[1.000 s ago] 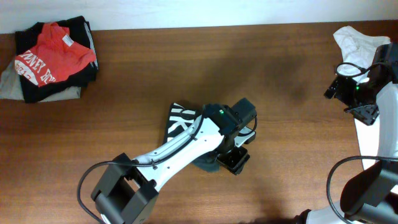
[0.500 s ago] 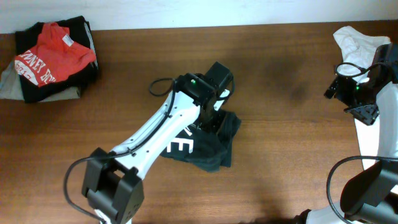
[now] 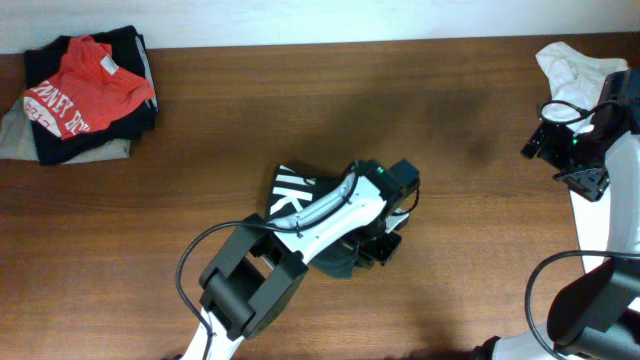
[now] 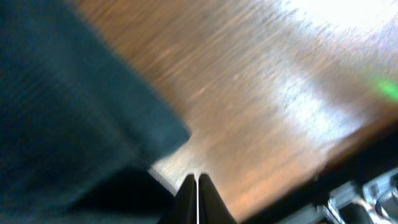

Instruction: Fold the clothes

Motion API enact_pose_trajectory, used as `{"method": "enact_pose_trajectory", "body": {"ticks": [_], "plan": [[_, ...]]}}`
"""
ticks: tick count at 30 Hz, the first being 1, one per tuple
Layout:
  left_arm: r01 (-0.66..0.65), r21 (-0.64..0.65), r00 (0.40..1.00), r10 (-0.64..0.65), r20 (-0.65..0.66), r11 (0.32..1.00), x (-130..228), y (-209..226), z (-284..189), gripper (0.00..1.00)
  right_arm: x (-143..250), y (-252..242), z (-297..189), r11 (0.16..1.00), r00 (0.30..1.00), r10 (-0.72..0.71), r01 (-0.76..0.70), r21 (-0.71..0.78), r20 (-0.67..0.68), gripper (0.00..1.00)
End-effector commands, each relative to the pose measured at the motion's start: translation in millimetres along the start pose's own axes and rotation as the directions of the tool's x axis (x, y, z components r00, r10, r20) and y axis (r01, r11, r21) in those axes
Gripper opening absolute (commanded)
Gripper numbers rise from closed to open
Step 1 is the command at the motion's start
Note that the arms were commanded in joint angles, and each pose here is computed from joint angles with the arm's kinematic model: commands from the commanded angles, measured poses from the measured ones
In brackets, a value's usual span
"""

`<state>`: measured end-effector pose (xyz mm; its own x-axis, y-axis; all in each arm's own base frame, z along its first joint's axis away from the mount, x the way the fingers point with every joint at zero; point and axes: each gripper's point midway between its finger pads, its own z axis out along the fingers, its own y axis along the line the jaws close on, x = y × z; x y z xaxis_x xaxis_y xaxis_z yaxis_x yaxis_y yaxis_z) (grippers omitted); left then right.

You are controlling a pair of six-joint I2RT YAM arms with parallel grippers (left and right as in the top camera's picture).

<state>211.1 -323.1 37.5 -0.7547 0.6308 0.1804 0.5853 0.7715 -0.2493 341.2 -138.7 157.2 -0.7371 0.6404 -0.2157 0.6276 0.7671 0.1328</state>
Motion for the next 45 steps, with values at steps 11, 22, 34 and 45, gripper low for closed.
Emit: {"method": "enact_pose_trajectory", "body": {"ticks": [11, 22, 34, 45], "plan": [[0.162, -0.149, 0.942, -0.108, 0.317, 0.976, -99.8, 98.1, -75.7, 0.03, -2.6, -3.7, -1.9, 1.000, 1.000, 0.004, -0.004, 0.018, 0.013, 0.99], [0.045, -0.026, 0.960, -0.035, 0.279, 0.999, -121.1, 45.9, -27.0, 0.01, -2.6, -3.7, -1.9, 1.000, 1.000, 0.004, -0.004, 0.018, 0.013, 0.99], [0.067, -0.206, 0.930, 0.014, 0.366, 0.976, -108.7, 57.9, -137.4, 0.69, -2.6, -3.7, -1.8, 1.000, 1.000, 0.004, -0.004, 0.018, 0.012, 0.99], [0.209, -0.181, 0.932, -0.140, 0.336, 0.961, -61.1, 115.1, -184.5, 0.78, -2.6, -3.7, -1.9, 1.000, 1.000, 0.004, -0.004, 0.018, 0.013, 0.99]]}}
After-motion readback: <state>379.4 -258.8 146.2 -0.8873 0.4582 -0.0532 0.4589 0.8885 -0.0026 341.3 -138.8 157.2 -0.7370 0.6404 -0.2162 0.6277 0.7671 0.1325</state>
